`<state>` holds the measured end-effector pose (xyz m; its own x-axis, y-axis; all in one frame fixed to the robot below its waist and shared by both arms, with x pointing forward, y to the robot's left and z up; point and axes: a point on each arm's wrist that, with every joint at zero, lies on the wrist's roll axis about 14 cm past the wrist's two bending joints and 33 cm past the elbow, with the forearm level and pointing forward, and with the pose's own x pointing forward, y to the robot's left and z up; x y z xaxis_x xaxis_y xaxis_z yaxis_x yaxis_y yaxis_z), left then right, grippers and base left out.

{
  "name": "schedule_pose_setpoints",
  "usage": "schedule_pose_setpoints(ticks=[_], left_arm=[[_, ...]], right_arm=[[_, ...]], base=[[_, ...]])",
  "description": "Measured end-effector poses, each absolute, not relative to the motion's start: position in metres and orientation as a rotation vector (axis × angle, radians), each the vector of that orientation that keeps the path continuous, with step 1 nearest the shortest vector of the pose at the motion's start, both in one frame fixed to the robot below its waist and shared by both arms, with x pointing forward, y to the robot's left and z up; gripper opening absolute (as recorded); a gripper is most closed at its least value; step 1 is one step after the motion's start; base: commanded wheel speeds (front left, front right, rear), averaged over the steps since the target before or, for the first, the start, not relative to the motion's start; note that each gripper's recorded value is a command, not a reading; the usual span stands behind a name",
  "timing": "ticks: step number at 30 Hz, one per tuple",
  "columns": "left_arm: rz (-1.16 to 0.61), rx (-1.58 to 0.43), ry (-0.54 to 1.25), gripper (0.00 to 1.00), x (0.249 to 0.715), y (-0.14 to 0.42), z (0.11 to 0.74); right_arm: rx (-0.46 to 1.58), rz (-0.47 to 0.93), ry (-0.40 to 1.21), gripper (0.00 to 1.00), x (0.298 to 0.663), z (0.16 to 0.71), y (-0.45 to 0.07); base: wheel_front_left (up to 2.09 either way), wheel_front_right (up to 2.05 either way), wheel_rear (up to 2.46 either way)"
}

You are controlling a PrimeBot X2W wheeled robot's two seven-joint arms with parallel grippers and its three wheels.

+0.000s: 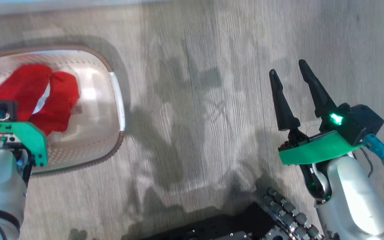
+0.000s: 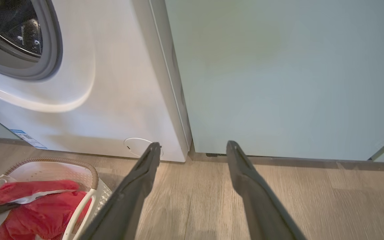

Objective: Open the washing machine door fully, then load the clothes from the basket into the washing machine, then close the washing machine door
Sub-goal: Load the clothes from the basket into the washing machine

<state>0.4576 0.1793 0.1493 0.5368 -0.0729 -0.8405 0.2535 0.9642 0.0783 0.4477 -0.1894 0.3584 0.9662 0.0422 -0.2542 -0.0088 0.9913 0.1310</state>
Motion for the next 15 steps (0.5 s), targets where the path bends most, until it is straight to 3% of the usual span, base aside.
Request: schedule_pose_setpoints(ticks=[15], left_arm=[[-0.136,0.188,0.637,0.00,0.490,0.188,0.262]], right_arm=[[0.139,0.067,0.144,1.00,0.441,0.412,-0.175]], base=[[0.00,0.00,0.00]])
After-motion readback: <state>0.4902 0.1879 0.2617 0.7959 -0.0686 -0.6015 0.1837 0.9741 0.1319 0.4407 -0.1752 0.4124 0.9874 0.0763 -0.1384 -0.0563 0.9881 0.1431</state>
